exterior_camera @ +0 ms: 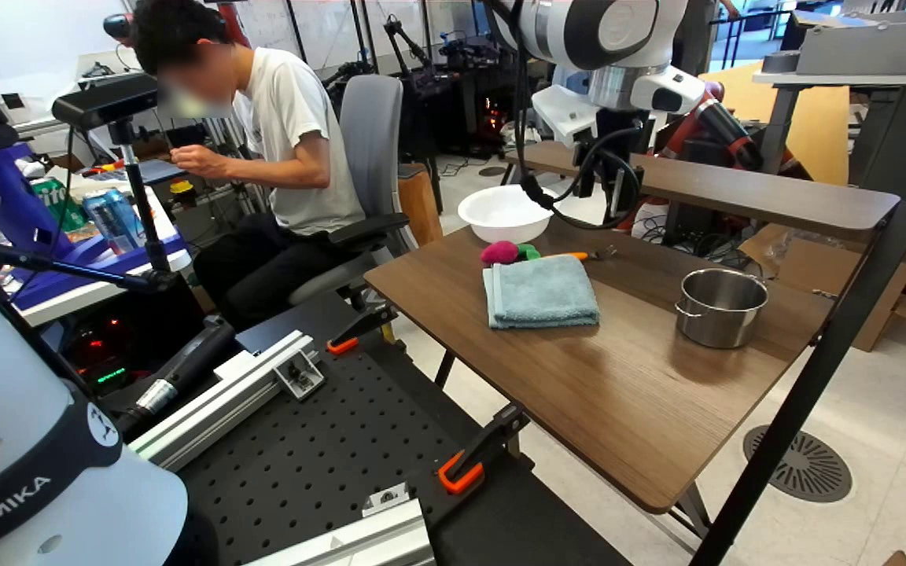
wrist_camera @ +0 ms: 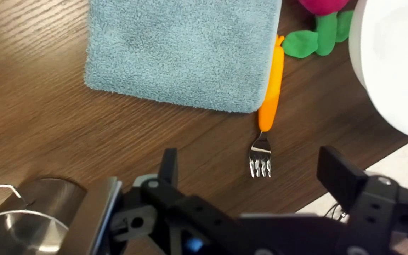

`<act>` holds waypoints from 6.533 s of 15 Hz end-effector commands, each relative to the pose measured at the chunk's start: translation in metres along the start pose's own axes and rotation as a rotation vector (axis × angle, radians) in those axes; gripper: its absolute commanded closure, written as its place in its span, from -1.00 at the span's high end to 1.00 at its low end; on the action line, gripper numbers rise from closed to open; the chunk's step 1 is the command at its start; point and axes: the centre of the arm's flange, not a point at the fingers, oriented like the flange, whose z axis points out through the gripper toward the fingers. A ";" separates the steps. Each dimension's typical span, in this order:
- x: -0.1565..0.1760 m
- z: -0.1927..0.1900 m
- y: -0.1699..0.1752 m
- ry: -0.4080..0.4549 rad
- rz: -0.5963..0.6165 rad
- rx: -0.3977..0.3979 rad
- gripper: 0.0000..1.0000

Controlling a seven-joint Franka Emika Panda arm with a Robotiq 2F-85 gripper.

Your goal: Move the fork away from the bowl

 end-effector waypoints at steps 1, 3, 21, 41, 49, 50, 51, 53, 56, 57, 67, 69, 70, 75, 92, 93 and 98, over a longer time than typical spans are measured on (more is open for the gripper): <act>0.025 0.020 -0.022 -0.051 0.041 -0.011 1.00; 0.029 0.033 -0.032 -0.074 0.058 -0.013 1.00; 0.053 0.121 -0.062 -0.192 0.197 -0.116 1.00; 0.067 0.118 -0.049 -0.185 0.219 -0.154 -0.03; 0.073 0.108 -0.049 -0.178 0.211 -0.159 -1.00; 0.074 0.106 -0.048 -0.178 0.211 -0.161 -1.00; 0.074 0.104 -0.047 -0.177 0.212 -0.162 -1.00; 0.076 0.103 -0.046 -0.176 0.213 -0.163 -1.00; 0.075 0.104 -0.046 -0.183 0.215 -0.169 -0.46; 0.074 0.105 -0.047 -0.187 0.222 -0.165 -0.32; 0.061 0.114 -0.070 -0.190 0.339 -0.154 1.00; 0.060 0.120 -0.070 -0.196 0.355 -0.158 1.00; 0.059 0.123 -0.069 -0.197 0.363 -0.160 1.00; 0.061 0.128 -0.065 -0.190 0.397 -0.164 1.00; 0.068 0.128 -0.062 -0.149 0.419 -0.167 0.02; 0.068 0.127 -0.062 -0.147 0.418 -0.166 -0.15; 0.071 0.129 -0.061 -0.148 0.420 -0.164 -0.89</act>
